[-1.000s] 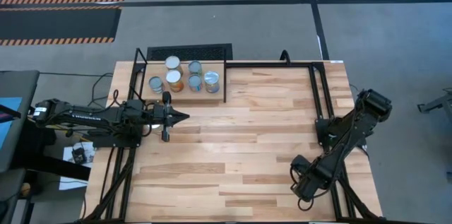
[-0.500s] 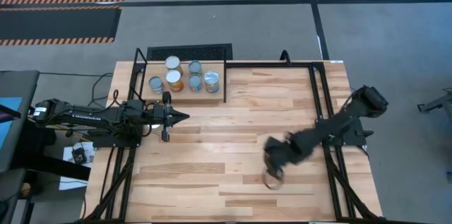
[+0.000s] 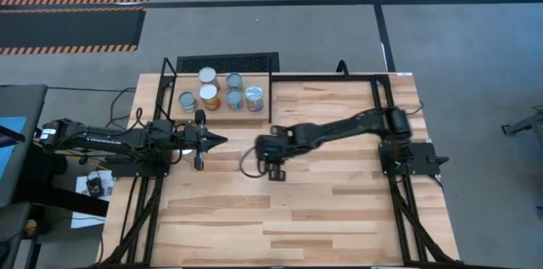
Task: Pick and place cans onto a shelf
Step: Put the canned carrots on the shelf
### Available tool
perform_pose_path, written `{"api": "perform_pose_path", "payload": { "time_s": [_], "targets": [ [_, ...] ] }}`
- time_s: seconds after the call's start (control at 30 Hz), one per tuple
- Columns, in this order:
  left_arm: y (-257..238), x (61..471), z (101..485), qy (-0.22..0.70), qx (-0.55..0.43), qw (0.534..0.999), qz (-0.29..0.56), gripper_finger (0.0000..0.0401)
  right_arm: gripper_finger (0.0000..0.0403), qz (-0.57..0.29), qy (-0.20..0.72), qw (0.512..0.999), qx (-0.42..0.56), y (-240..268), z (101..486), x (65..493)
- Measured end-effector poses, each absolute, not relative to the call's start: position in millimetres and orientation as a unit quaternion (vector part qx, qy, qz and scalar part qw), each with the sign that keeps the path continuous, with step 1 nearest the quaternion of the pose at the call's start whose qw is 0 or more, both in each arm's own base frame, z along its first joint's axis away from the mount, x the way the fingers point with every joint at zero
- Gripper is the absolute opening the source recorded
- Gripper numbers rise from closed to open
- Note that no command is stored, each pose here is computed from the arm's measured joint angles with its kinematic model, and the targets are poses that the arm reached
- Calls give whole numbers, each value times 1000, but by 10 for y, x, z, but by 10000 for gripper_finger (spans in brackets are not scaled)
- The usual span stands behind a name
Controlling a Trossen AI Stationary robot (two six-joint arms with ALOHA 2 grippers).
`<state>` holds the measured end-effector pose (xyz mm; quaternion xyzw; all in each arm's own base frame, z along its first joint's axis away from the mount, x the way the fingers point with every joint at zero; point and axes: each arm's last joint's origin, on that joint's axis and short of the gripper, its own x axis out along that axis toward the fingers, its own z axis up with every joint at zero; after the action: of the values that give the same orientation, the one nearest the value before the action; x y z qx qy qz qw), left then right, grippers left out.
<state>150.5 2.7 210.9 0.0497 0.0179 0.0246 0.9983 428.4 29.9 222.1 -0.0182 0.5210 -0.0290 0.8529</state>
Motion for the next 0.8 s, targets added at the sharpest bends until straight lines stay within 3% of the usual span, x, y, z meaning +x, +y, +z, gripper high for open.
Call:
{"api": "perform_pose_path", "payload": {
  "time_s": [0.23,0.53,0.8],
  "targets": [
    [27,1505,2087,30,50,998,24,1,19,14,523,849,-67,225,2126,4661],
    [27,1504,2081,33,47,998,24,1,23,32,541,836,-92,244,1902,4813],
    [26,1502,2056,46,43,998,23,1,93,37,526,843,-106,342,1941,4822]
  ]
}}
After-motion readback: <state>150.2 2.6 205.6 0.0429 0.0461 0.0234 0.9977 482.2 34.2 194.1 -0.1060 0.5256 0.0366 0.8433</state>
